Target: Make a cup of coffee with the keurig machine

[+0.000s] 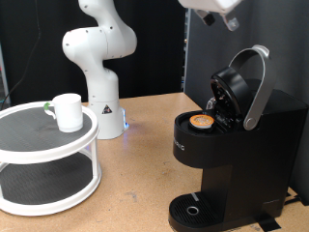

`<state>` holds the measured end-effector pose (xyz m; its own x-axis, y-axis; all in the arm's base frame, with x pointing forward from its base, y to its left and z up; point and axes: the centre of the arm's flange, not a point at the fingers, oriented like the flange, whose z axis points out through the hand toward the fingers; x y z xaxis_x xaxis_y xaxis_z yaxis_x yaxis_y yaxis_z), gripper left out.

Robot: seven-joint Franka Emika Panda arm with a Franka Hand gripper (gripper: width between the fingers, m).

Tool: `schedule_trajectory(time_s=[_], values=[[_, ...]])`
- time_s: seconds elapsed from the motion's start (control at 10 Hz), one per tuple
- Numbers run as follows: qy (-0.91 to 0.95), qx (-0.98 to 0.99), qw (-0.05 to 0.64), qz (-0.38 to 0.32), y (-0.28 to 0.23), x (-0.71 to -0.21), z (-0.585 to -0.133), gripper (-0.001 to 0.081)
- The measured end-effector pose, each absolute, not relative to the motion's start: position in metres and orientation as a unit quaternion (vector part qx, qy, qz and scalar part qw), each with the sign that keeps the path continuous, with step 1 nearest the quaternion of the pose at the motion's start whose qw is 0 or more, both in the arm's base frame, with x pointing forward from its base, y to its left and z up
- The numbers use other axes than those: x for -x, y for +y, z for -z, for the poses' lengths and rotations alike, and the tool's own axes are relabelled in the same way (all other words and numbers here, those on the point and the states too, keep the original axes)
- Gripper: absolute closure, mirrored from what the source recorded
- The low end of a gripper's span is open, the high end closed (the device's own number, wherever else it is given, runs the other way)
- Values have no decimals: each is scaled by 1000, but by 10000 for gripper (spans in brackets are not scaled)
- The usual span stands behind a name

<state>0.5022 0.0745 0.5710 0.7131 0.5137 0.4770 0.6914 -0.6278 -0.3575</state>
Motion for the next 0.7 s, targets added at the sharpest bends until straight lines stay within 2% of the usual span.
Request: schedule_trajectory(time_s=[0.7], values=[[-365,882,251,162,131,-517,-553,1]])
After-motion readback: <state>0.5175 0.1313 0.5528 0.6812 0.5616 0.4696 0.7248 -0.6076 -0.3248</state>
